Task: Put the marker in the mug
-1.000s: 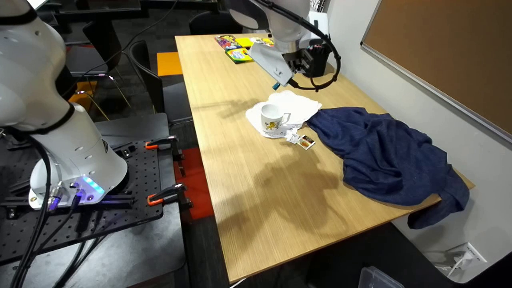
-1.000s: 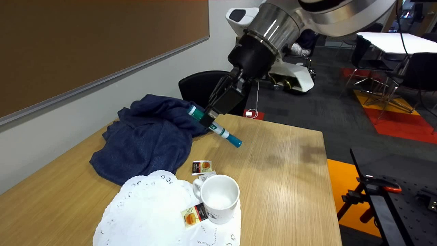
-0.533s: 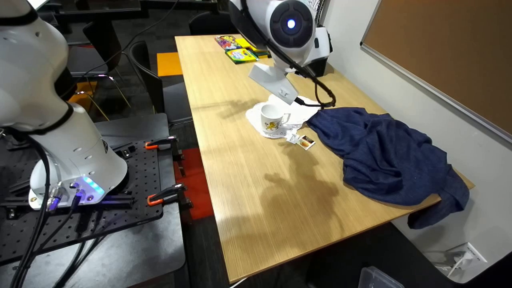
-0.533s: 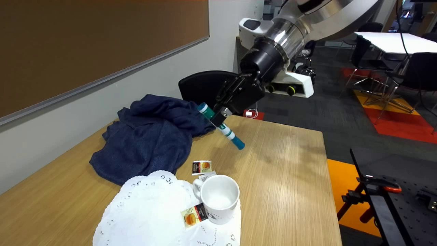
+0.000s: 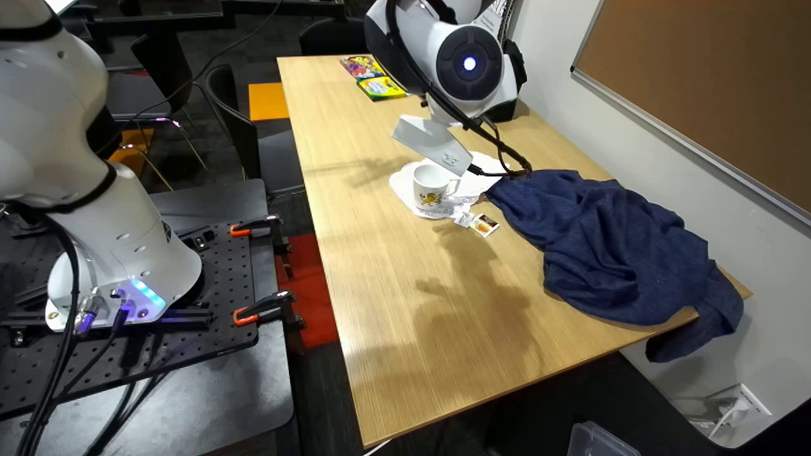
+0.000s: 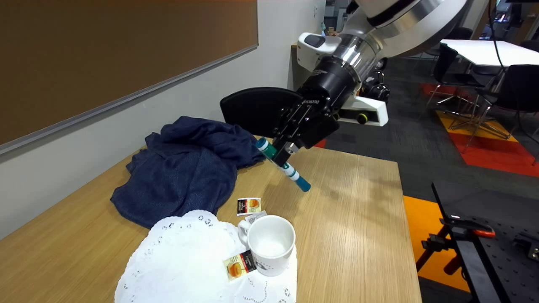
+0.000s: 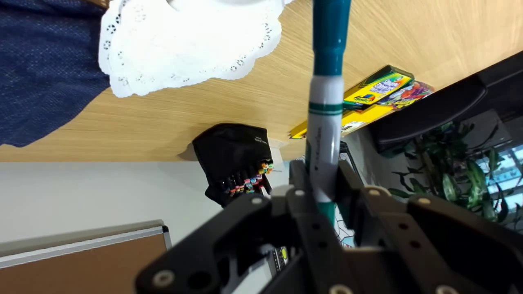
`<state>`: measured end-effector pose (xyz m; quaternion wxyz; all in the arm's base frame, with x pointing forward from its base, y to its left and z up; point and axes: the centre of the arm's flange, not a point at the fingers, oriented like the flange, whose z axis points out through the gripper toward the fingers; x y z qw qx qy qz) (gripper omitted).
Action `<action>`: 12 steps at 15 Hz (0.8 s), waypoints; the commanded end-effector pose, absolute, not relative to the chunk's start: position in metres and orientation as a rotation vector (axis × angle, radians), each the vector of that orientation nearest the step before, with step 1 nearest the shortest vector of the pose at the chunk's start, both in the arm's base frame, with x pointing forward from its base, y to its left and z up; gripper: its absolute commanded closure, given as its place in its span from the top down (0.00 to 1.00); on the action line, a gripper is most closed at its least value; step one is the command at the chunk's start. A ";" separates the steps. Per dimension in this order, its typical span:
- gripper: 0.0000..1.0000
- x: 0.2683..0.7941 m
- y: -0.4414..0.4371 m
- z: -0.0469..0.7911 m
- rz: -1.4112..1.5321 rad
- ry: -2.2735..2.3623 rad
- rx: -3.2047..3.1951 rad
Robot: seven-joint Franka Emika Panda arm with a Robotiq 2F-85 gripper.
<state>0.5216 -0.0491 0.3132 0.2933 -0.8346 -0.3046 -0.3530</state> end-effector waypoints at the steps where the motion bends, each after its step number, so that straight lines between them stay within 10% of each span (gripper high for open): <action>1: 0.05 0.524 -0.051 0.314 -1.009 -0.816 -2.173; 12: 0.05 0.514 -0.044 0.279 -1.120 -0.895 -1.949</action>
